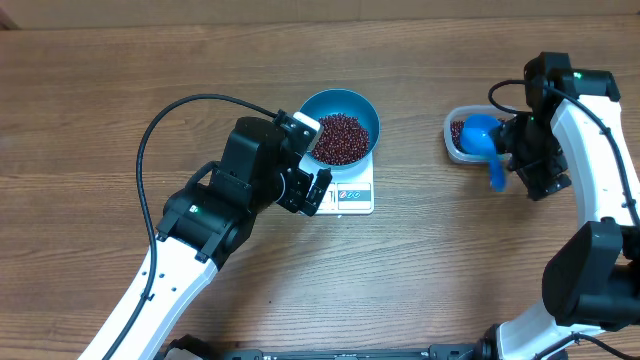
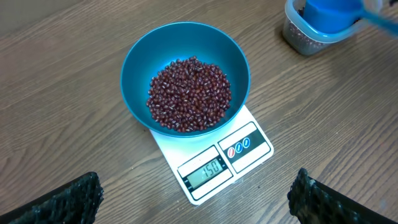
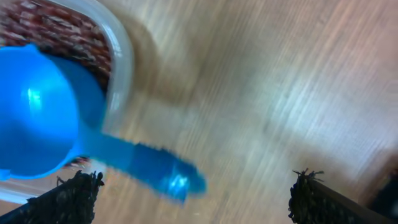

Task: Scoop item into bowl and weigh 150g on scale
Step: 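Lower the blue scoop into the clear bean tub with the right gripper, then open the right gripper, release the scoop in the tub, and lift away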

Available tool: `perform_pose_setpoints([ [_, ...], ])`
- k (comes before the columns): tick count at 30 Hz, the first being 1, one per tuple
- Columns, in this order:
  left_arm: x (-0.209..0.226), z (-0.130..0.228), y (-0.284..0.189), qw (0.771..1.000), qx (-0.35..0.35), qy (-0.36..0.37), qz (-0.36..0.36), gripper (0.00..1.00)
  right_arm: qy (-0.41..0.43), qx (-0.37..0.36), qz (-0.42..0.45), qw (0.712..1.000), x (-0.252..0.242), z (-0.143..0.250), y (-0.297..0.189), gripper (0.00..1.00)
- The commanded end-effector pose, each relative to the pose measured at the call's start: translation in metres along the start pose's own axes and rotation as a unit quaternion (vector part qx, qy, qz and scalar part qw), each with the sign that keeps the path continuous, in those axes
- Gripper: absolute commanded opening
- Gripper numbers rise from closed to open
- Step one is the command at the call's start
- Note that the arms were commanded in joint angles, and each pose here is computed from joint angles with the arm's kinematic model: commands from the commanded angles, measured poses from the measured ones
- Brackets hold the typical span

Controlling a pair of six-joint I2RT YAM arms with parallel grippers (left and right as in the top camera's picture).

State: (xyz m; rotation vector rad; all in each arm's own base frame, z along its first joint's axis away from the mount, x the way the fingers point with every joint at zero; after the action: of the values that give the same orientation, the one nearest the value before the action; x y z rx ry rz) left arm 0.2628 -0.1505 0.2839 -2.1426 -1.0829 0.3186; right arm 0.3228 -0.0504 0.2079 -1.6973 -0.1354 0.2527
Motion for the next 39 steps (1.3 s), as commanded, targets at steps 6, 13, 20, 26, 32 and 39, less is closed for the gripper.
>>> perform_pose_setpoints([
  [6, 0.000, 0.001, 0.001, 1.000, 0.000, -0.009, 0.004, 1.00, -0.010, -0.007, 0.011, 1.000, -0.003, 0.000, 0.000, 1.00],
  [13, 0.000, 0.001, 0.001, 1.000, 0.001, -0.009, 0.004, 0.99, -0.156, -0.008, 0.009, 0.988, -0.003, -0.001, -0.003, 0.90],
  [20, 0.000, 0.001, 0.001, 1.000, 0.000, -0.009, 0.004, 1.00, -0.268, -0.022, -0.013, 0.963, -0.009, -0.004, -0.037, 0.85],
  [26, 0.000, 0.001, 0.001, 1.000, 0.001, -0.009, 0.004, 1.00, -0.294, -0.073, -0.084, 0.949, -0.028, -0.007, -0.104, 1.00],
  [32, 0.000, 0.001, 0.001, 1.000, 0.001, -0.009, 0.004, 0.99, -0.276, -0.126, -0.151, 0.941, -0.052, -0.007, -0.159, 1.00],
  [39, 0.000, 0.002, 0.001, 1.000, 0.003, -0.009, 0.005, 1.00, -0.271, -0.142, -0.172, 0.936, -0.053, -0.008, -0.166, 1.00],
])
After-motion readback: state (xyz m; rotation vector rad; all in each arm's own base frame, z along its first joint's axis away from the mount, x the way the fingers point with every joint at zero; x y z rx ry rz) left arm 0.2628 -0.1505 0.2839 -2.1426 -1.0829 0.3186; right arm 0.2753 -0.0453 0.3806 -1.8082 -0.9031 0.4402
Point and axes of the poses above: each gripper's point midway between its finger pads, its own y axis out along the fingers, its own x axis along the line the jaws close on, z = x × y, the point moved 8 cm from there along -y, back along the fingers, and after that the axes turned 9 degrees about y, right-handed, at the moved point
